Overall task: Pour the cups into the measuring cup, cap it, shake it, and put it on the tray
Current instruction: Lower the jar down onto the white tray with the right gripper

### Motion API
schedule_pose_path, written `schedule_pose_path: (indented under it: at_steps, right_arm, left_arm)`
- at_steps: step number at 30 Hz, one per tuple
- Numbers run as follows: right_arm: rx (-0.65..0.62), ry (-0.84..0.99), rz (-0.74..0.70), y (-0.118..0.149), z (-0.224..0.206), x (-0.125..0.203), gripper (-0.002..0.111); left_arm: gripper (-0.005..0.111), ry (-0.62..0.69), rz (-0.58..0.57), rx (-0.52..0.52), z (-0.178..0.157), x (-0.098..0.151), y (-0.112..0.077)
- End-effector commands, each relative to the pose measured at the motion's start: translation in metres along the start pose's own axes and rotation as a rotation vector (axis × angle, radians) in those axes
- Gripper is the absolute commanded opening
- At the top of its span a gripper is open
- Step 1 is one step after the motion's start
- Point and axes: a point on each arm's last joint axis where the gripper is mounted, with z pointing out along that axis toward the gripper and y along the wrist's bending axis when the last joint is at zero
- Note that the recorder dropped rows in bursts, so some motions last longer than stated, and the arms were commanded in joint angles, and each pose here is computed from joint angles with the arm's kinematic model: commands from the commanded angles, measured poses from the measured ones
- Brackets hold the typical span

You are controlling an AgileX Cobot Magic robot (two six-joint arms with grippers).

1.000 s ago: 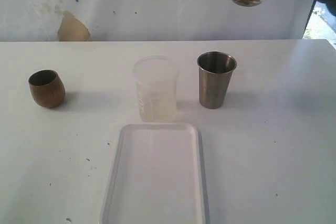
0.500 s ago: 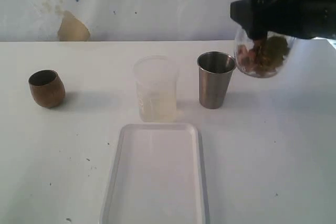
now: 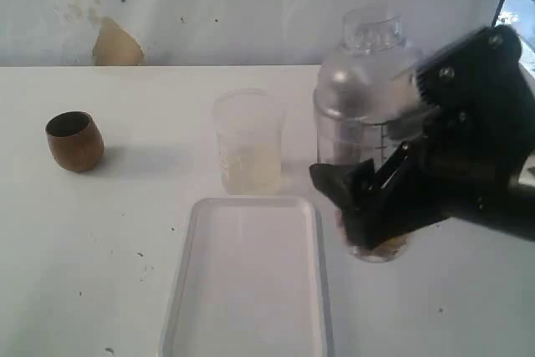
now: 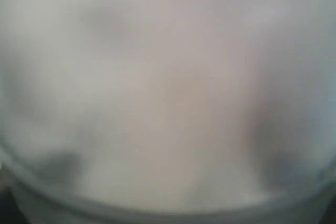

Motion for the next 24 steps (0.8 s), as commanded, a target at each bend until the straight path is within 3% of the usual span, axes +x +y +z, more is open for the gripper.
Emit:
schedule_pose_path:
  at_steps: [1, 8, 12, 19, 24]
  right_arm:
    - [-0.038, -0.121, -0.046, 0.021, 0.009, 0.004, 0.0]
    - [-0.164, -0.326, 0.002, 0.05, 0.031, 0.005, 0.0]
    - [-0.257, -0.299, -0.037, 0.063, 0.054, 0.019, 0.0]
    - [-0.247, -0.261, -0.001, 0.06, 0.091, 0.044, 0.0]
    - [-0.343, -0.34, -0.012, 0.062, 0.11, 0.058, 0.0]
  left_arm:
    - [0.001, -0.011, -0.007, 0.002, 0.0, 0.0, 0.0]
    - [0.001, -0.011, -0.007, 0.002, 0.0, 0.0, 0.0]
    - [0.001, -0.011, -0.007, 0.002, 0.0, 0.0, 0.0]
    - [0.001, -0.011, -0.007, 0.002, 0.0, 0.0, 0.0]
    - [0.001, -0.011, -0.007, 0.002, 0.0, 0.0, 0.0]
